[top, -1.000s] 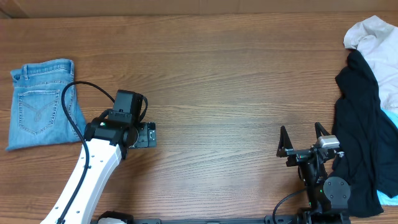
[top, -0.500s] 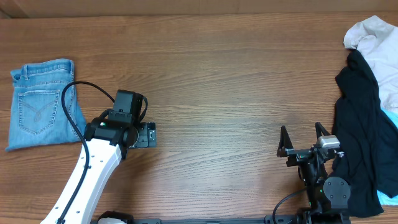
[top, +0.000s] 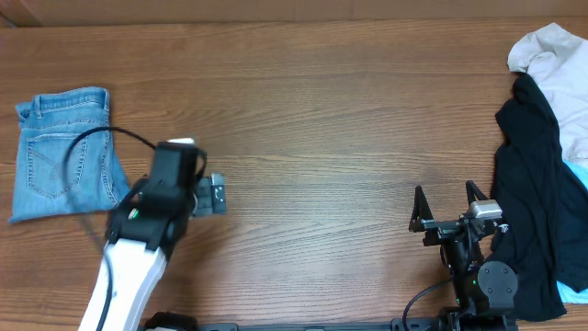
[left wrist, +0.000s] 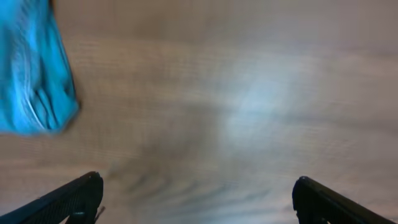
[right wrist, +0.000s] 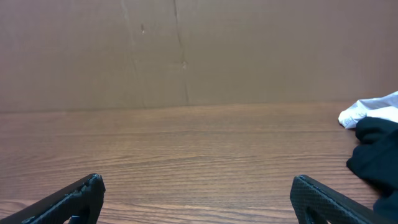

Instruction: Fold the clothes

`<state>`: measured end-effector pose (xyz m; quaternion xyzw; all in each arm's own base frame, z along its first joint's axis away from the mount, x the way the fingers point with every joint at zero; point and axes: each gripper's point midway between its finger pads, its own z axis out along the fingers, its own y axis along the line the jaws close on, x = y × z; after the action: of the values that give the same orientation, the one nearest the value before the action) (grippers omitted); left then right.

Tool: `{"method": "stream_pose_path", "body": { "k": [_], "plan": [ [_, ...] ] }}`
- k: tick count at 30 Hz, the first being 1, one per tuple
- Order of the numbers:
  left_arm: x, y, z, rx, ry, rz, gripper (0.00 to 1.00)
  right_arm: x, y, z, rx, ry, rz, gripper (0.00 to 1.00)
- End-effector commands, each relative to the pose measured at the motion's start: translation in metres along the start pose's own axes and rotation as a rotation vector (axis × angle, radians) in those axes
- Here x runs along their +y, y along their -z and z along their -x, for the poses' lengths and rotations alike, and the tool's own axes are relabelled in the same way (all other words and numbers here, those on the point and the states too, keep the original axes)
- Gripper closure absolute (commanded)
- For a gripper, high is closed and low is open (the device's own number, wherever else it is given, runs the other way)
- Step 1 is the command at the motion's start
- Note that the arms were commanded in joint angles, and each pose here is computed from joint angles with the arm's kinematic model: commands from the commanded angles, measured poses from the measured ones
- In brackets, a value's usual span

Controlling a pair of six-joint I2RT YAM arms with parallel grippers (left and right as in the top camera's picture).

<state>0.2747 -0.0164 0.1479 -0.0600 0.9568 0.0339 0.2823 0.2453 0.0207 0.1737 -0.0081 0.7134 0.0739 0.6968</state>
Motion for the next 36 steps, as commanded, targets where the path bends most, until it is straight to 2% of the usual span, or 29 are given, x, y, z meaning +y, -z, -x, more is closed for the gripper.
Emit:
{"method": "stream_pose_path", "body": {
  "k": [1, 9, 29, 33, 36],
  "plan": [
    [0.0, 0.015, 0.003, -0.094, -0.021, -0.104, 0.0, 0.0, 0.0, -0.002, -0.001, 0.0, -0.004, 0.0],
    [0.015, 0.019, -0.011, -0.239, 0.026, -0.132, 0.0, 0.0, 0.0, -0.002, -0.001, 0.0, -0.004, 0.0],
    [0.014, 0.026, -0.008, -0.836, 0.057, -0.209, 0.0, 0.0, 0.0, -0.002, -0.002, 0.0, -0.004, 0.0],
    [0.014, 0.027, -0.008, -0.932, 0.063, -0.22, 0.0, 0.0, 0.0, -0.002, -0.002, 0.0, -0.004, 0.0],
    [0.015, 0.028, -0.011, -0.947, 0.06, -0.213, 0.0, 0.0, 0.0, -0.002, -0.001, 0.0, -0.004, 0.0]
  ]
}}
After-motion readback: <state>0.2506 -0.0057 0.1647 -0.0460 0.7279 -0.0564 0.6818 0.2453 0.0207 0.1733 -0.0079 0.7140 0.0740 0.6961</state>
